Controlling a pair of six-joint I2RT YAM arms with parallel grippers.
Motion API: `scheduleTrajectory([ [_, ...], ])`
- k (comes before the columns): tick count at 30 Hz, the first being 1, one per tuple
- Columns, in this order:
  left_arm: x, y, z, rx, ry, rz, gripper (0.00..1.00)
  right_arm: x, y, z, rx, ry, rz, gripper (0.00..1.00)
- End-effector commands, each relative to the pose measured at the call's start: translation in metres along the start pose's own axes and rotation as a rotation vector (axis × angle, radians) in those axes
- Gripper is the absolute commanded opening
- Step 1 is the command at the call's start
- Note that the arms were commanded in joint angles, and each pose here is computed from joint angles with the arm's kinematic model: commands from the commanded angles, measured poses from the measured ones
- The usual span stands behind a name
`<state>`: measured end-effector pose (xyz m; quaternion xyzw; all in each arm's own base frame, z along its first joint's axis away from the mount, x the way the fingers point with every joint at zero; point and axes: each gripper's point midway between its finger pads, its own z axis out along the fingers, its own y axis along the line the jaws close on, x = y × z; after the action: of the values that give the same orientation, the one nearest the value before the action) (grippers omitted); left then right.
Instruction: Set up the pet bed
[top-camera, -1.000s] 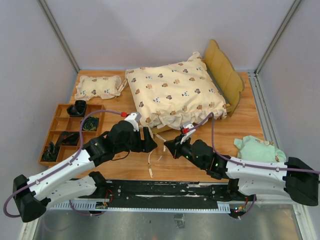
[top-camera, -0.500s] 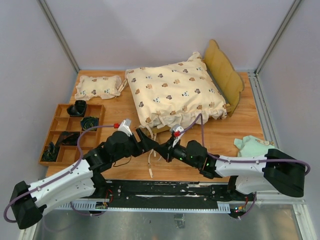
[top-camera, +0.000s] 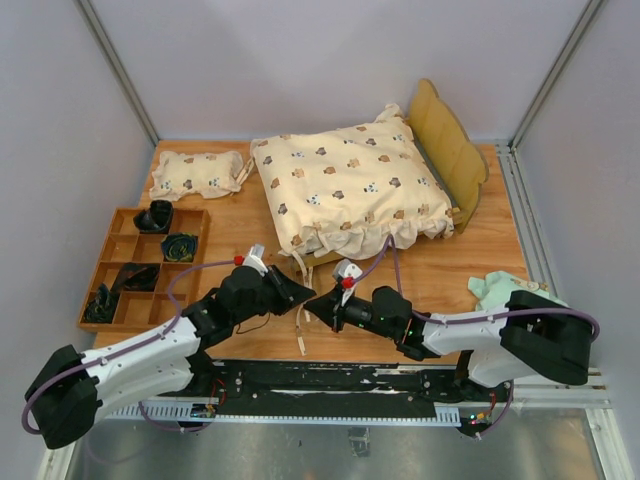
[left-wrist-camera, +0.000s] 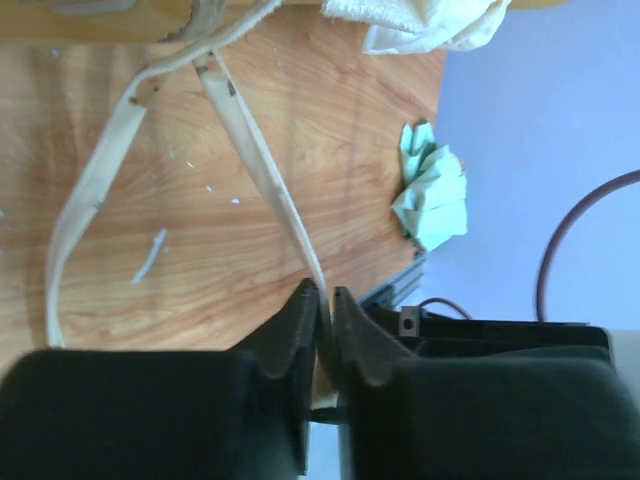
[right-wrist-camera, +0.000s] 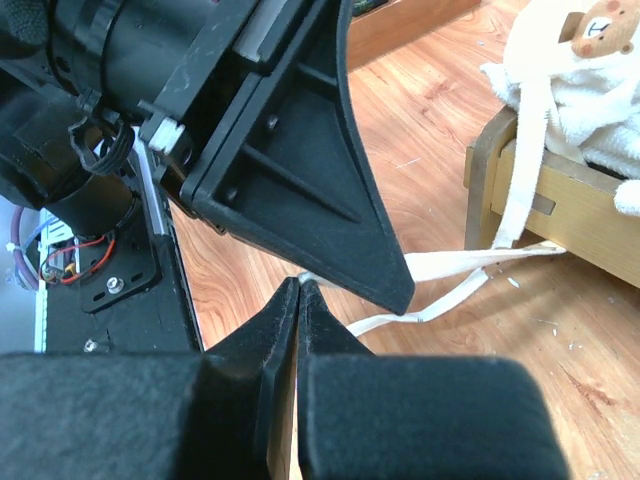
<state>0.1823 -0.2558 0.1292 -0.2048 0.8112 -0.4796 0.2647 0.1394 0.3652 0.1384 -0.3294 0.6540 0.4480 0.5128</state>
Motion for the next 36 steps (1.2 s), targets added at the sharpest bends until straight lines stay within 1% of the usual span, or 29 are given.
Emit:
scheduleTrajectory([
  [1,-0.003,-0.011,0.002,0.071,-0.001,0.001,0.03,-0.01,0.005,-0.001,-0.056,-0.049,-0.095,0.05],
  [2,-0.003,-0.009,0.001,0.071,-0.003,0.008,0.01,-0.009,0.005,-0.002,-0.06,-0.04,-0.116,0.1],
  [5,-0.011,-0.006,-0.002,0.07,-0.039,0.049,0.0,-0.008,0.008,-0.01,-0.093,-0.005,-0.201,0.3],
  [6,-0.015,-0.007,-0.003,0.07,-0.055,0.069,0.0,-0.007,0.011,-0.013,-0.123,0.013,-0.258,0.38],
  [7,-0.02,-0.005,-0.004,0.054,-0.077,0.097,0.0,-0.004,0.015,-0.017,-0.161,0.048,-0.318,0.44],
  [10,-0.032,0.0,-0.006,0.016,-0.109,0.142,0.0,0.004,0.028,-0.032,-0.301,0.204,-0.482,0.52],
  [13,-0.039,0.002,-0.007,0.009,-0.124,0.148,0.0,0.02,0.037,-0.05,-0.486,0.343,-0.742,0.52],
  [14,-0.041,0.003,-0.007,0.005,-0.127,0.15,0.0,0.023,0.032,-0.052,-0.51,0.375,-0.845,0.52],
  [15,-0.044,0.004,-0.006,0.001,-0.134,0.152,0.0,0.024,0.027,-0.052,-0.509,0.403,-0.891,0.52],
  [17,-0.048,0.01,-0.004,-0.014,-0.134,0.145,0.0,0.027,0.02,-0.048,-0.539,0.438,-1.0,0.51],
  [19,-0.049,0.013,-0.003,-0.013,-0.126,0.139,0.0,0.032,0.015,-0.038,-0.581,0.439,-1.124,0.49],
  [21,-0.05,0.015,-0.001,-0.011,-0.123,0.136,0.0,0.032,0.012,-0.024,-0.61,0.451,-1.195,0.47],
  [25,-0.052,0.015,0.001,-0.001,-0.12,0.139,0.0,0.044,-0.008,0.004,-0.615,0.55,-1.387,0.41],
  [28,-0.054,0.017,0.001,-0.006,-0.12,0.139,0.0,0.053,-0.018,0.021,-0.584,0.522,-1.539,0.4],
  [29,-0.055,0.017,0.001,-0.006,-0.121,0.139,0.0,0.057,-0.021,0.025,-0.58,0.533,-1.562,0.4],
  [32,-0.056,0.017,0.001,-0.001,-0.124,0.137,0.0,0.07,-0.029,0.032,-0.632,0.622,-1.621,0.39],
  [36,-0.057,0.018,0.002,-0.002,-0.124,0.138,0.0,0.081,-0.033,0.044,-0.672,0.672,-1.702,0.39],
])
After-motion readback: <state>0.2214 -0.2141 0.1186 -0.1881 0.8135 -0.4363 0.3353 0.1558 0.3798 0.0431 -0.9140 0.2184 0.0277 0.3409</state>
